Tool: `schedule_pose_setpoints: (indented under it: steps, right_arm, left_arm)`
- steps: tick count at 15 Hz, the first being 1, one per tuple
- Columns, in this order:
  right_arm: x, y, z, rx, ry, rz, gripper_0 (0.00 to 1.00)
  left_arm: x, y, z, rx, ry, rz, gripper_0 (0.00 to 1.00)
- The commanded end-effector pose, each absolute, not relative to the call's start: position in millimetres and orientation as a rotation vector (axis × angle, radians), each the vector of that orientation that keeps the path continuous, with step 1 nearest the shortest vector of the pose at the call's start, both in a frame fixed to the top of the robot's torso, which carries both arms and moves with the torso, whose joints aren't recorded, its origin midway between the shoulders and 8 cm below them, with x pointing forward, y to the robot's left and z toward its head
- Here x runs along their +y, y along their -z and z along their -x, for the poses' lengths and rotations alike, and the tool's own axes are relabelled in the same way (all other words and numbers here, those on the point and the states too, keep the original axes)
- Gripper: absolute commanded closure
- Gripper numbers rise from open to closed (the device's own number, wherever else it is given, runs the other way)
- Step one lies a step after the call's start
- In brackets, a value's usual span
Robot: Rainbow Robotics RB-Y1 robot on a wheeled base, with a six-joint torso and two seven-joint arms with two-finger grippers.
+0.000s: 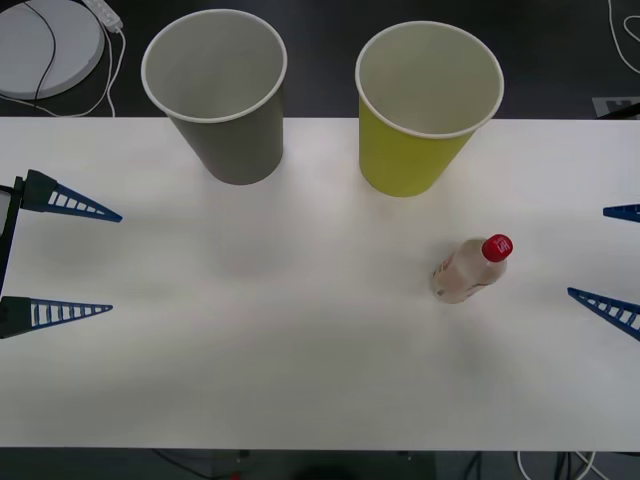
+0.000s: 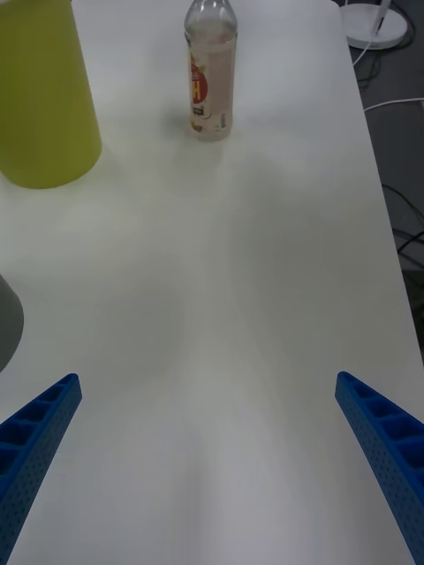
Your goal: Put the can into the green bin and the plastic bottle into the gray bin
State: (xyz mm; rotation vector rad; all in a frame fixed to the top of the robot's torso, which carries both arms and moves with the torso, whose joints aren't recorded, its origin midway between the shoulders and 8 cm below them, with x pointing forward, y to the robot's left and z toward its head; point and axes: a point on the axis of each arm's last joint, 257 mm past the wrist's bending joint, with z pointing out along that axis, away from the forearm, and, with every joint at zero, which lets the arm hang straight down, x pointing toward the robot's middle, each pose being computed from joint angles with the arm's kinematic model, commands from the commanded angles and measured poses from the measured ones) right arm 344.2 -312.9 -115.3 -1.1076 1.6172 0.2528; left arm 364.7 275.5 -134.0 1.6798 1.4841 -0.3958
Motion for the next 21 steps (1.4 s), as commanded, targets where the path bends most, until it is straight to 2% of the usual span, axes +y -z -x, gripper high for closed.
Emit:
schedule_pose_setpoints:
  steps: [1, 9, 14, 17, 21]
  right_arm:
    - [-328.2, 122.5, -344.6, 1.645, -0.254, 1.071, 0.0]
    - [-357.9, 150.9, -342.6, 1.67, -0.293, 0.943, 0.0]
    - [-365.7, 175.2, -352.4, 1.61, -0.326, 0.897, 0.0]
    - [-366.4, 183.8, -357.4, 1.579, -0.306, 0.916, 0.0]
    - [-354.1, 197.2, -356.9, 1.574, -0.327, 0.946, 0.0]
  left_arm:
    - [275.5, 134.0, -364.7, 1.484, 0.396, -1.679, 0.0]
    - [275.5, 134.0, -364.7, 1.484, 0.396, -1.679, 0.0]
    - [275.5, 134.0, -364.7, 1.484, 0.396, -1.679, 0.0]
    - [275.5, 134.0, -364.7, 1.484, 0.396, -1.679, 0.0]
    - [275.5, 134.0, -364.7, 1.484, 0.396, -1.679, 0.0]
